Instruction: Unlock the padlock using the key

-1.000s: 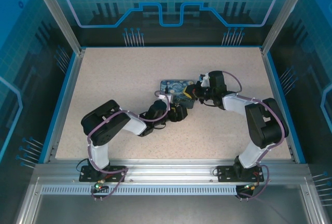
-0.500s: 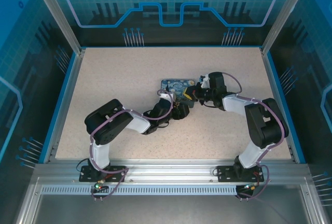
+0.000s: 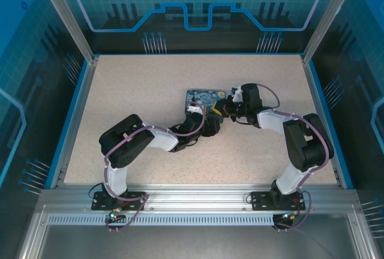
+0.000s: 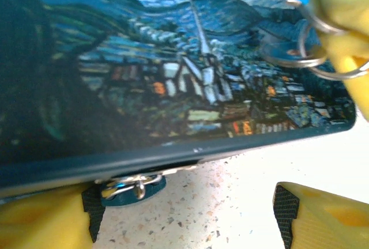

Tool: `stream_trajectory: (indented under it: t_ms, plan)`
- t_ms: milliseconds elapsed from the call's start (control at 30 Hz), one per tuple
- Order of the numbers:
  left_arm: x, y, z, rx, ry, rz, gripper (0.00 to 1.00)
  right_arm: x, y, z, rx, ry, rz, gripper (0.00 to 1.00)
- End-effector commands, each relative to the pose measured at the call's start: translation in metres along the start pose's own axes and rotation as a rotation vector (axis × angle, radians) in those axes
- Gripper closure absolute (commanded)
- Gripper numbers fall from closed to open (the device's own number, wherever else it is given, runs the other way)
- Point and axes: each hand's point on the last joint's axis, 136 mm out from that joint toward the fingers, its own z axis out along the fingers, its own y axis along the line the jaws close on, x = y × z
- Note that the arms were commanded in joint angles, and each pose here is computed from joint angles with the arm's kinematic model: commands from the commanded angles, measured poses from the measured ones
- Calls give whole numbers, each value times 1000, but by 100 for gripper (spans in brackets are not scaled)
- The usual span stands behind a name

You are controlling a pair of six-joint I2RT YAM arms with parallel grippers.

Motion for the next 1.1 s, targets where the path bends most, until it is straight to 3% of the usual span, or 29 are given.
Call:
stream_trajectory:
  t_ms: [0,200,567,833,1067]
  plan:
    - [11,-21,0,158,42,-5,22,4,-8,4,22,6,-8,100]
    - [-14,-35,-14,310,-48,-158,22,4,-10,5,26,8,-3,100]
    - [-7,-16,-2,274,-46,-251,24,6,-12,4,29,8,0,100]
    - [3,-7,6,215,-17,-207,25,7,-14,4,34,10,2,100]
    - [12,-7,13,60,35,-94,26,8,-18,5,40,14,9,100]
